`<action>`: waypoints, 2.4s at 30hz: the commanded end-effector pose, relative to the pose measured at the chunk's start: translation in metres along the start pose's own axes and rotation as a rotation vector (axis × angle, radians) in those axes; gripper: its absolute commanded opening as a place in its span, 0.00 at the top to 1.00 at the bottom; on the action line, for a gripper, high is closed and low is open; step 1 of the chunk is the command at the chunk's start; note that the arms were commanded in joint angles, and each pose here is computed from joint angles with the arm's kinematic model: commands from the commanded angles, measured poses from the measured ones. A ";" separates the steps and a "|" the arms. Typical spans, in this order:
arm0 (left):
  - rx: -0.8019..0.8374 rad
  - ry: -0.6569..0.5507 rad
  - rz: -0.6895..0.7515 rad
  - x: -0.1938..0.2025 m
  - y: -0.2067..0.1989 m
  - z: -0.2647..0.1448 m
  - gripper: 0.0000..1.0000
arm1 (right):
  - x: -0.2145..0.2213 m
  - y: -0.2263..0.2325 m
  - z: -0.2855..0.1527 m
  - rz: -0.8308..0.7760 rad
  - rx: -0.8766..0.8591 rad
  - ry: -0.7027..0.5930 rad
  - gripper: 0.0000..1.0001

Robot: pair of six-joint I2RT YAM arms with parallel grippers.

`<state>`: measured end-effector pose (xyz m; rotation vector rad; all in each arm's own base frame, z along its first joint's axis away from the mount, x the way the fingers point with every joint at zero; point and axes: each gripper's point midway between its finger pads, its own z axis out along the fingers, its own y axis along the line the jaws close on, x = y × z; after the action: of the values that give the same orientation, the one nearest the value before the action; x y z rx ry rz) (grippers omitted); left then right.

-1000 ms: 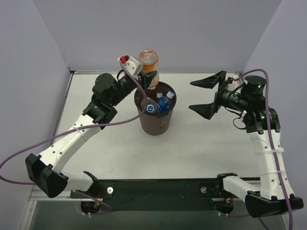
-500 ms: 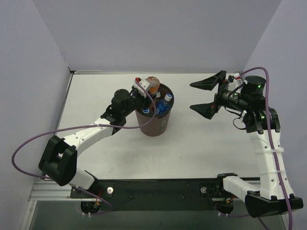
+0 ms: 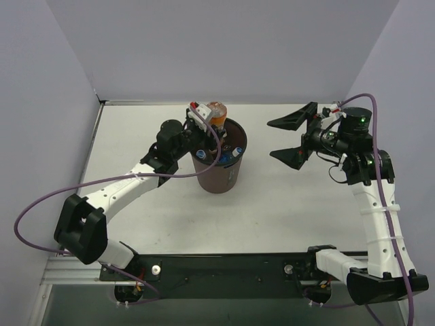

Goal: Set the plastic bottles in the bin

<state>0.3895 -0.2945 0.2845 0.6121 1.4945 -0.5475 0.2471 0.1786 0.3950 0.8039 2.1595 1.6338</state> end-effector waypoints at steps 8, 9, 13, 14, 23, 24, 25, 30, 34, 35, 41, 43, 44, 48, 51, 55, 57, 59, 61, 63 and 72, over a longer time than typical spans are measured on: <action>0.020 -0.006 -0.032 -0.055 -0.006 -0.034 0.10 | -0.010 0.006 0.003 -0.048 -0.001 -0.020 0.01; 0.022 -0.001 -0.034 -0.052 -0.007 -0.034 0.10 | -0.010 0.005 0.004 -0.046 0.000 -0.018 0.01; -0.011 -0.015 -0.032 -0.056 -0.001 -0.035 0.10 | -0.012 0.007 0.006 -0.048 0.002 -0.015 0.01; -0.031 -0.020 -0.040 -0.060 0.003 -0.036 0.10 | -0.013 0.007 0.006 -0.051 0.002 -0.015 0.01; -0.086 0.009 -0.137 -0.110 0.010 -0.069 0.22 | -0.014 0.000 0.009 -0.042 0.015 -0.008 0.02; -0.085 0.012 -0.139 -0.109 0.010 -0.071 0.22 | -0.014 -0.001 0.010 -0.040 0.015 -0.006 0.02; -0.080 0.009 -0.139 -0.109 0.008 -0.075 0.21 | -0.014 -0.001 0.010 -0.041 0.017 -0.007 0.02; -0.068 0.024 -0.113 -0.075 0.006 -0.071 0.29 | -0.014 -0.003 0.011 -0.036 0.021 0.003 0.02; -0.100 -0.068 -0.112 -0.064 0.013 -0.062 0.32 | -0.015 -0.001 0.012 -0.039 0.017 0.007 0.02; -0.093 -0.113 -0.107 -0.072 0.013 -0.060 0.32 | -0.015 -0.001 0.012 -0.038 0.017 0.010 0.02; -0.017 0.021 -0.087 -0.013 -0.001 -0.037 0.38 | -0.013 -0.001 0.011 -0.035 0.016 0.012 0.02; 0.016 0.052 -0.063 -0.001 -0.007 -0.032 0.38 | -0.013 -0.003 0.011 -0.032 0.018 0.011 0.02; 0.018 0.063 -0.058 -0.001 -0.008 -0.031 0.38 | -0.013 -0.003 0.010 -0.032 0.018 0.009 0.02; 0.022 0.091 -0.005 -0.003 -0.009 -0.027 0.37 | -0.013 -0.004 0.010 -0.030 0.019 0.008 0.02; 0.045 0.149 0.033 0.007 -0.013 -0.026 0.37 | -0.014 -0.005 0.010 -0.030 0.019 0.005 0.02; 0.002 0.165 0.053 0.005 -0.008 -0.029 0.37 | -0.014 -0.006 0.011 -0.028 0.022 0.003 0.02; -0.030 0.109 0.056 -0.019 -0.003 -0.034 0.37 | -0.014 -0.006 0.010 -0.029 0.022 0.000 0.02; -0.044 0.051 0.071 -0.046 0.000 -0.038 0.37 | -0.014 -0.007 0.010 -0.027 0.024 0.000 0.02; -0.062 -0.005 0.108 -0.075 0.004 -0.044 0.37 | -0.014 -0.008 0.010 -0.024 0.025 0.000 0.02; -0.073 -0.035 0.148 -0.090 0.006 -0.049 0.37 | -0.014 -0.008 0.010 -0.022 0.026 -0.003 0.02; -0.082 -0.071 0.262 -0.075 0.011 -0.041 0.35 | -0.015 -0.008 0.011 -0.020 0.026 0.001 0.02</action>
<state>0.3582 -0.2617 0.3604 0.6832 1.4003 -0.3604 0.2670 0.1773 0.3779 0.8180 2.2024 1.5851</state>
